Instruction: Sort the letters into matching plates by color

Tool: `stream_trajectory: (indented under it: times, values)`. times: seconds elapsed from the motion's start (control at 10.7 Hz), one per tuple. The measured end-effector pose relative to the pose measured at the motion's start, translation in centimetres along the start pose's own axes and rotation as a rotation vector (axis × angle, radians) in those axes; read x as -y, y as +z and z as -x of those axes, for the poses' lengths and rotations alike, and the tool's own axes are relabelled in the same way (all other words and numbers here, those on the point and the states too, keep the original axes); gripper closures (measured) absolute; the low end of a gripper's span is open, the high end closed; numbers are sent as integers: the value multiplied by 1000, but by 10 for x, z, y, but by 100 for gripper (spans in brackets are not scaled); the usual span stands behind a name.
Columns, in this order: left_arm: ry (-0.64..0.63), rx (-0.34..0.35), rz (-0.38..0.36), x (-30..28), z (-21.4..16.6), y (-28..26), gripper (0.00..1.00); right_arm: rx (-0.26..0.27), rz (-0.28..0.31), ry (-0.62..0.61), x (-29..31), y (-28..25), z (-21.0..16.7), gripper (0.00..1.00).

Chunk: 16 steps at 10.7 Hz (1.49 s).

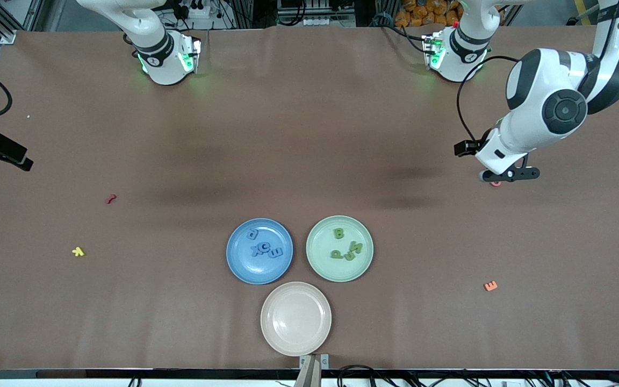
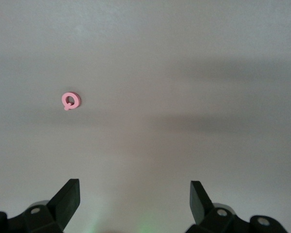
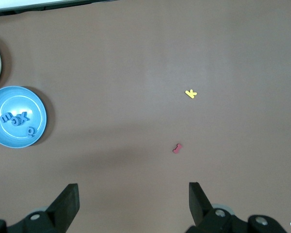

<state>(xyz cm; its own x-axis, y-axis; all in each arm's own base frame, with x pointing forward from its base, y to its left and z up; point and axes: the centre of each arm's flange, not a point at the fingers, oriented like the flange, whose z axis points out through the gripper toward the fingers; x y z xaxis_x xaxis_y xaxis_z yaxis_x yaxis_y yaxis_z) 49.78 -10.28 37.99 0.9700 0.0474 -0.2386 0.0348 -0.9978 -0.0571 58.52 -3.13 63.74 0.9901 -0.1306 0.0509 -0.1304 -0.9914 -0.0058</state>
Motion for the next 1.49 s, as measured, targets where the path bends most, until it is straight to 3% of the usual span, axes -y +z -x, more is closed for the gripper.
stream_trajectory:
  times: [0.47, 1.03, 1.49]
  values:
    - [-7, -124, 25, 10, -3, -60, 0, 1, 0, -54, 1, 0, 0, 0]
    - [-16, -264, 56, 15, 0, -177, 0, 3, 0, -56, 2, 1, 0, 0]
    - [5, -273, 56, 19, 16, -230, 0, 7, 0, -56, 2, 3, 0, 0]
